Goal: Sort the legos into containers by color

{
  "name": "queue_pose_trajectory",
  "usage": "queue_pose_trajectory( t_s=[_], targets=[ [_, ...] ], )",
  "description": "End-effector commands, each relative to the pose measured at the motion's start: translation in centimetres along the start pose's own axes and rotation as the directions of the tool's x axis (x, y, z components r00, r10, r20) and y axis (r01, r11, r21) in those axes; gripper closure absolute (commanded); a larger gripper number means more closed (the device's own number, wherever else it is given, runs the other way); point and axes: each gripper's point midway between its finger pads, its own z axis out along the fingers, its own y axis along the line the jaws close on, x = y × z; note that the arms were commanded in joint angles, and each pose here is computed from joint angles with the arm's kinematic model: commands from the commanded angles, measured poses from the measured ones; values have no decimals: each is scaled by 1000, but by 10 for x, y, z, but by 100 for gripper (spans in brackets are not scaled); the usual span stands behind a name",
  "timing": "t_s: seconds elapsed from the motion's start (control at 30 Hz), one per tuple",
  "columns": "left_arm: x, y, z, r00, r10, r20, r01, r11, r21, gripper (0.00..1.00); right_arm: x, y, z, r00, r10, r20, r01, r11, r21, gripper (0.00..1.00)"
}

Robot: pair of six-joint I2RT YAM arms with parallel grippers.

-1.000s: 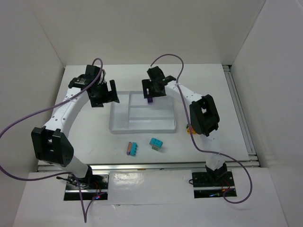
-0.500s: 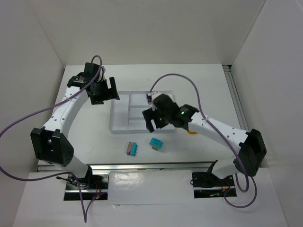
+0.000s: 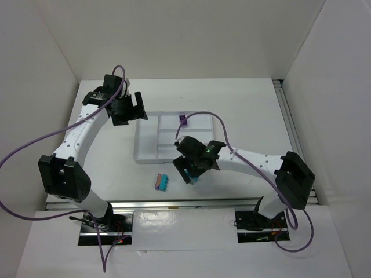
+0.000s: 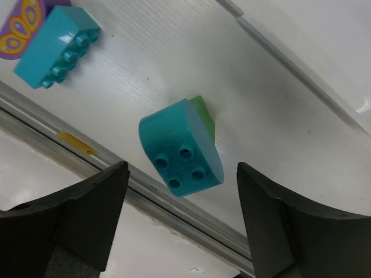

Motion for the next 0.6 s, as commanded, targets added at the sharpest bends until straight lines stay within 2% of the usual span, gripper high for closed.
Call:
queue_pose_trajectory(
  t_s=[0.0, 0.07, 0.1, 0.27, 0.33, 0.37, 0.5, 0.57],
  targets=[
    [-6, -7, -2, 999, 31, 17, -32, 999, 26, 0, 8, -8, 12, 1000, -8, -26, 9, 999, 43, 21],
    [-6, -7, -2, 999, 31, 17, -32, 999, 26, 0, 10, -10, 15, 999, -9, -35, 11, 998, 56, 34],
    [-7, -5, -2, 999, 31, 21, -32, 999, 17, 0, 7, -11, 16, 999, -9, -31, 11, 998, 66, 44],
    [-7, -5, -3, 999, 32, 30, -33, 999, 21, 0, -5, -16, 11, 1000, -9, 13, 7, 995, 100, 61],
    [-6, -7, -3, 999, 32, 26, -33, 999, 29, 0, -15, -16, 3, 999, -7, 45, 2, 994, 107, 65],
    [-3, -7, -1, 999, 32, 13, -32, 999, 36, 0, -21, -17, -4, 998, -6, 66, -1, 994, 111, 73],
    [-3, -23, -3, 997, 76, 11, -76, 988, 132, 0, -52, -18, -34, 983, 49, 175, -68, 993, 101, 79],
    [2, -49, -8, 993, 116, -4, -110, 950, 292, 2, -77, -23, -54, 961, 124, 248, -131, 991, 9, 79]
  ],
)
